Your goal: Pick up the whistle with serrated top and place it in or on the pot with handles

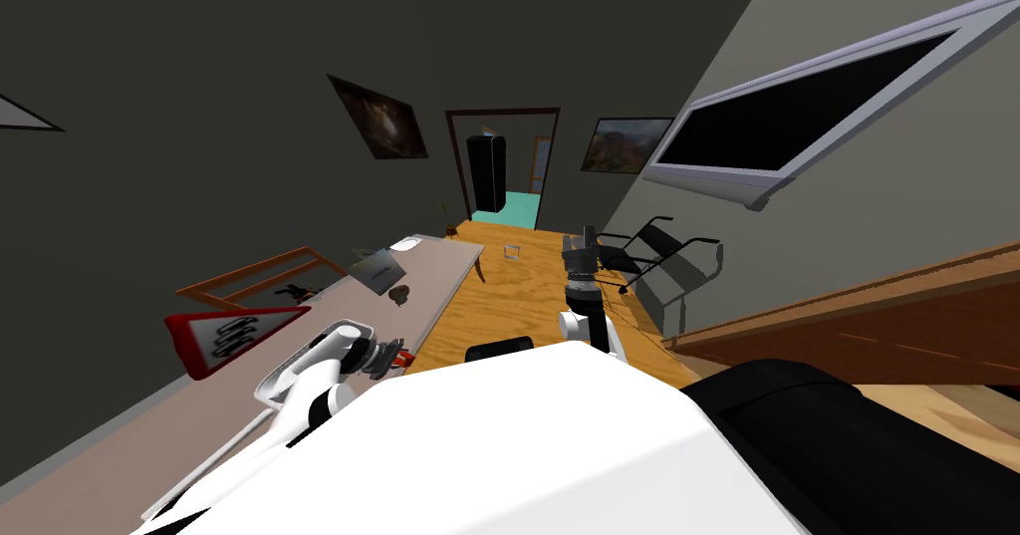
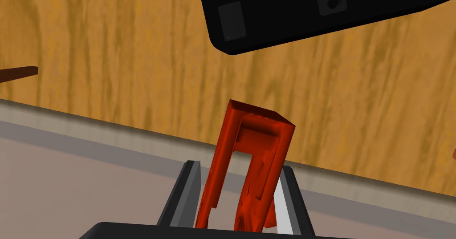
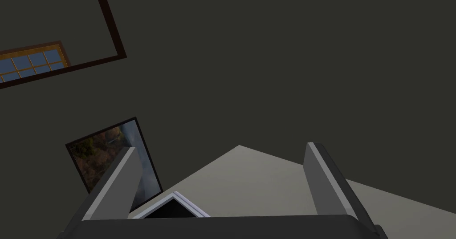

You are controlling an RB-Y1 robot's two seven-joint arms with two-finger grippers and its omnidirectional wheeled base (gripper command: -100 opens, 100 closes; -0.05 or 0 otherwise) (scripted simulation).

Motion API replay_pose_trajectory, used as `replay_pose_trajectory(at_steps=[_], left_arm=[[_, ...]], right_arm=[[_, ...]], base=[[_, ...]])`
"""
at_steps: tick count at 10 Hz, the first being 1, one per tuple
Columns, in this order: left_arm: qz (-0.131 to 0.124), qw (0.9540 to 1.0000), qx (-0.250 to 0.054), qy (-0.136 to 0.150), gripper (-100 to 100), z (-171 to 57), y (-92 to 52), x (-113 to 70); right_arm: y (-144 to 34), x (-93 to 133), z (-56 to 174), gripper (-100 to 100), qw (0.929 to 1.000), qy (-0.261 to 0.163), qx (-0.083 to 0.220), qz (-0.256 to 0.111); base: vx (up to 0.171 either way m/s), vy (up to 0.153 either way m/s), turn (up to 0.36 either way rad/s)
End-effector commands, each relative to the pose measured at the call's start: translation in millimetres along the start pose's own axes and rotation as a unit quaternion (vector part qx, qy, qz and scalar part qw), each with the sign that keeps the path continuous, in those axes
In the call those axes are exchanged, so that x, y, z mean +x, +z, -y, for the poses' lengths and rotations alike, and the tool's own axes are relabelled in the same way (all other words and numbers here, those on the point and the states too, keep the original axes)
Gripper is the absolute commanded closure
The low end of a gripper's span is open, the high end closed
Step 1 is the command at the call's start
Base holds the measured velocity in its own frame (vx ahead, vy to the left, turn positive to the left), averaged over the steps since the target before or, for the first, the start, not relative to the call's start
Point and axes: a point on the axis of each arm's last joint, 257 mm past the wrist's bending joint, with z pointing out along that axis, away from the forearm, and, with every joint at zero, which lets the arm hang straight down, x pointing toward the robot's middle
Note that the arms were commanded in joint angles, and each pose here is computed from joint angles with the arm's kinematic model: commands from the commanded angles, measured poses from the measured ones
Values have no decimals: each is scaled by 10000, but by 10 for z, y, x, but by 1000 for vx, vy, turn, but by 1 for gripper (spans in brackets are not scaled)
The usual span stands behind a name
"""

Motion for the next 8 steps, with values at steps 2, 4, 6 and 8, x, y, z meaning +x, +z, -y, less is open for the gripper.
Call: replay_pose_trajectory(at_steps=[2, 4, 6, 8], left_arm=[[163, 9997, 47, 166, 100, 42, -177, -132], [383, 9989, 52, 258, 100, 67, -318, -273], [844, 9957, 12, 369, 100, 63, -559, -540], [1202, 9919, -41, 419, 100, 29, -735, -734]], right_arm=[[0, 0, 0, 0, 10000, 0, 0, 0], [0, 0, 0, 0, 10000, 0, 0, 0], [0, 0, 0, 0, 10000, 0, 0, 0], [0, 0, 0, 0, 10000, -1, 0, -1]], base=[[-22, 3, -19], [-46, 22, -24], [-59, 54, -45], [-60, 125, -42]])
